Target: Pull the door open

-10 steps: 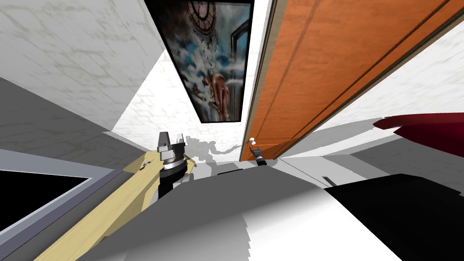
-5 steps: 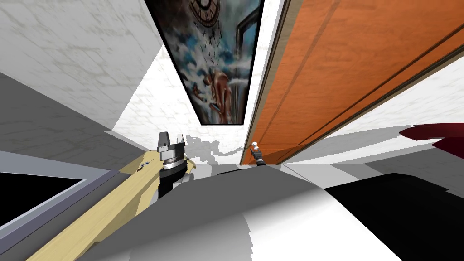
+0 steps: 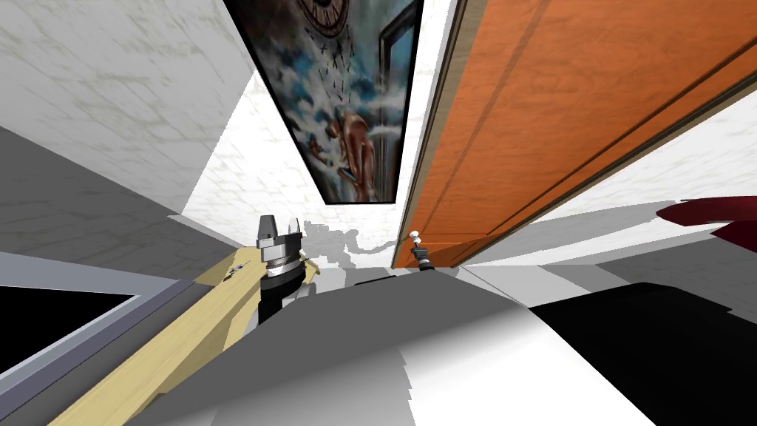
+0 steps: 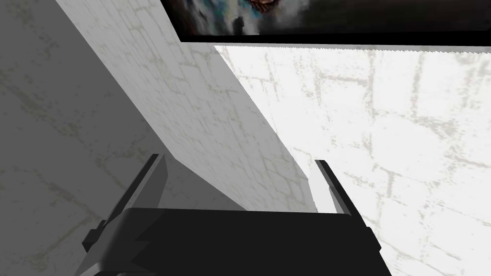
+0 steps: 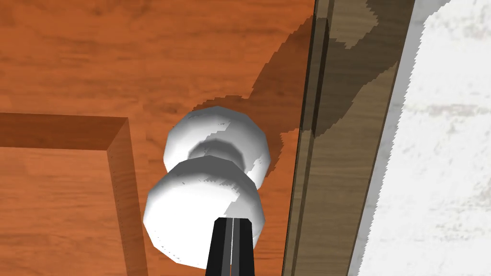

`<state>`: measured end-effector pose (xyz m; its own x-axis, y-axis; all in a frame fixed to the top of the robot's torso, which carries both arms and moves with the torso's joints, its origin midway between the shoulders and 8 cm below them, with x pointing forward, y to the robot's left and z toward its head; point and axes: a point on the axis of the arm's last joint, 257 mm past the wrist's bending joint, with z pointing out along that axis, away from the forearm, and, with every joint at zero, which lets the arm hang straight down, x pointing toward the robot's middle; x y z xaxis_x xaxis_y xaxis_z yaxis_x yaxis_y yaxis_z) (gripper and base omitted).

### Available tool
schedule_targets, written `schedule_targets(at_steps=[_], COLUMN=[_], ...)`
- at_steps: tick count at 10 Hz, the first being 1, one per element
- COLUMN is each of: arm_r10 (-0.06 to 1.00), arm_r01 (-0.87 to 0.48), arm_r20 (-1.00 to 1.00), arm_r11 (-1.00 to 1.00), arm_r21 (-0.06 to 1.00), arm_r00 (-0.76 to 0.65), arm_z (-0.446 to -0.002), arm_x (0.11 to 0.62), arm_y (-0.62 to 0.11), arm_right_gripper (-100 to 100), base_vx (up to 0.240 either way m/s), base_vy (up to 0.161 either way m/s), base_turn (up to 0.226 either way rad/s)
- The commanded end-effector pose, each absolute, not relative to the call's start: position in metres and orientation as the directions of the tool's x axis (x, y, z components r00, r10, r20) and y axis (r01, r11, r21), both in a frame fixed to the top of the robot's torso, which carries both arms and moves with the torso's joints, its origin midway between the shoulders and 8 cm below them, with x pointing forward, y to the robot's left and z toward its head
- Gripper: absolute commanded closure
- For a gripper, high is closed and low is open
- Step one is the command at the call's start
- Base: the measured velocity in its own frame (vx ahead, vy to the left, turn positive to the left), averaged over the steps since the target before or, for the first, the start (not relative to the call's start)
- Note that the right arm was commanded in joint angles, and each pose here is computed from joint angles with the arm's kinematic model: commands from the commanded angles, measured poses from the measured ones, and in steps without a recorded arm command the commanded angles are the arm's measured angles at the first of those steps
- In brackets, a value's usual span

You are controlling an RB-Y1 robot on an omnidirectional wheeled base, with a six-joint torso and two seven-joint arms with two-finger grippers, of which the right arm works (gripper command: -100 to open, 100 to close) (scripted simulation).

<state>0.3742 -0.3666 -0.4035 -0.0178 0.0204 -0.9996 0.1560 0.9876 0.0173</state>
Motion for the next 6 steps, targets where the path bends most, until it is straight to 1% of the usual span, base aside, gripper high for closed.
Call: schedule_targets(at_steps=[1, 2, 4, 6], arm_r10=[0.02, 0.009, 0.002, -0.003], arm_r01=[0.154, 0.152, 0.147, 0.143], arm_r20=[-1.0, -1.0, -1.0, -1.0], arm_r11=[0.988, 0.988, 0.989, 0.99], arm_r21=[0.018, 0.007, 0.0, -0.004], arm_r00=[-0.016, -0.015, -0.012, -0.008], arm_z=[-0.4025, -0.4006, -0.3977, -0.395], arm_x=[0.3765, 0.3742, 0.3744, 0.3745], arm_y=[-0.3657, -0.3712, -0.3741, -0.3755], arm_right_gripper=[100, -100, -100, -100], base_vx=[0.0, -0.1, -0.164, -0.187], base_vy=[0.0, 0.04, 0.074, 0.021], base_turn=[0.0, 0.026, -0.013, -0.027])
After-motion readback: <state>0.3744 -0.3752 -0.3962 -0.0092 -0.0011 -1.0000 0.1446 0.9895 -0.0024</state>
